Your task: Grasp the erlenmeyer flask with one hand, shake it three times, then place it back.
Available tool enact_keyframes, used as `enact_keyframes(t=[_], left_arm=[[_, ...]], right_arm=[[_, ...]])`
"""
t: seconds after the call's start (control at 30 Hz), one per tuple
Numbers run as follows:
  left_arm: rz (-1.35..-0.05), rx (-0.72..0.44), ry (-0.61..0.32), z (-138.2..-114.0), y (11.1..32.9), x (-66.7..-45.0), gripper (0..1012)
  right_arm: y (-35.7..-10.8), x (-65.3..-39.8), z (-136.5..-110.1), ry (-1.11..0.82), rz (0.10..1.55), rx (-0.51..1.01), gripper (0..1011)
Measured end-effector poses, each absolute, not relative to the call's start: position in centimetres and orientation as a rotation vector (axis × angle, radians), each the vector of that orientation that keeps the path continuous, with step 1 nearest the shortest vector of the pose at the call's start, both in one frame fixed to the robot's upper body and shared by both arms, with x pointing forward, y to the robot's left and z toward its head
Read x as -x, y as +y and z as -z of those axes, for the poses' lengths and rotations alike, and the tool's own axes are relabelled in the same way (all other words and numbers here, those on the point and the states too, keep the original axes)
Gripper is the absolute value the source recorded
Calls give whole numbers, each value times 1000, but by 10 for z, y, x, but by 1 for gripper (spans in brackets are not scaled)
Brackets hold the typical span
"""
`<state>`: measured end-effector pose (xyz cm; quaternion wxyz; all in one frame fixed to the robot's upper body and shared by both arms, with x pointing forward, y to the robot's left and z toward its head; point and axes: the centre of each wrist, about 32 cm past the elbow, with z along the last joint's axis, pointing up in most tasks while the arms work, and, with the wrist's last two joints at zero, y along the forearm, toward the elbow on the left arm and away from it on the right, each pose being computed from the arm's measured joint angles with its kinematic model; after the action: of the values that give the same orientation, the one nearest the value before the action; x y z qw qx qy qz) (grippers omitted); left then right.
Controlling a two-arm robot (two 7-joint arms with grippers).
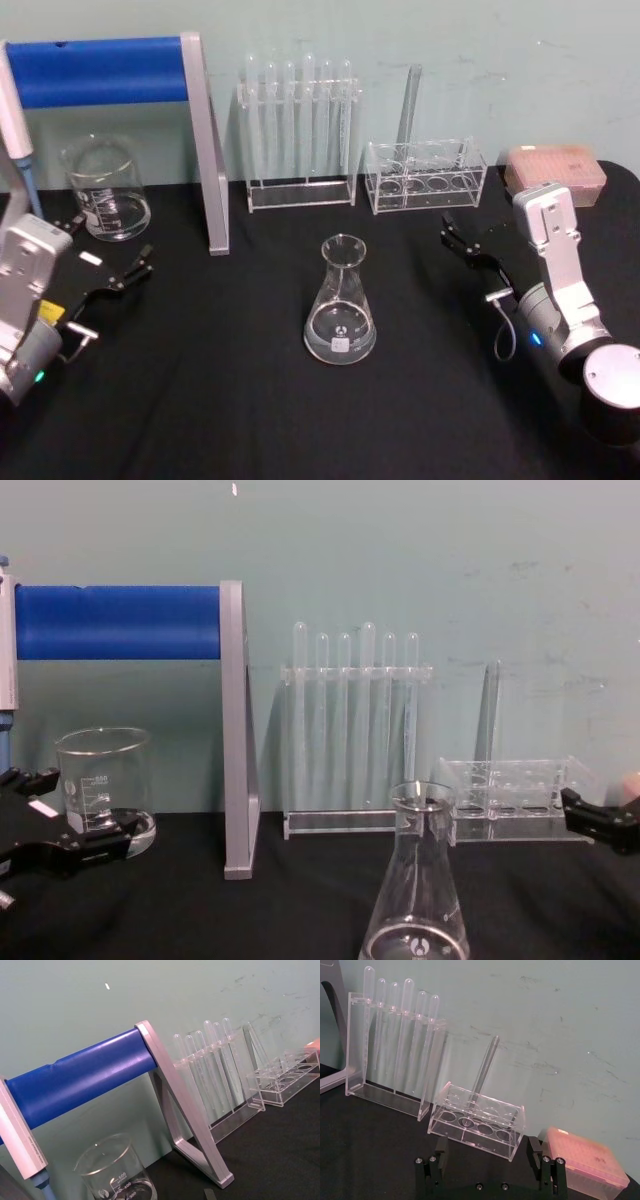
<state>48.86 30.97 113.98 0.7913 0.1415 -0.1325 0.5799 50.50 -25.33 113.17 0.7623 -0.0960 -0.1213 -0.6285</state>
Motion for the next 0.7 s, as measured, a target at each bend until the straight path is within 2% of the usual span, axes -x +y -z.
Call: enact_keyframes(t=[0.7], left_arm=[[-1248,-304,-285,-1140,310,-489,1001]], right_arm=[[-253,-505,-1132,-263,1367,208,1000]])
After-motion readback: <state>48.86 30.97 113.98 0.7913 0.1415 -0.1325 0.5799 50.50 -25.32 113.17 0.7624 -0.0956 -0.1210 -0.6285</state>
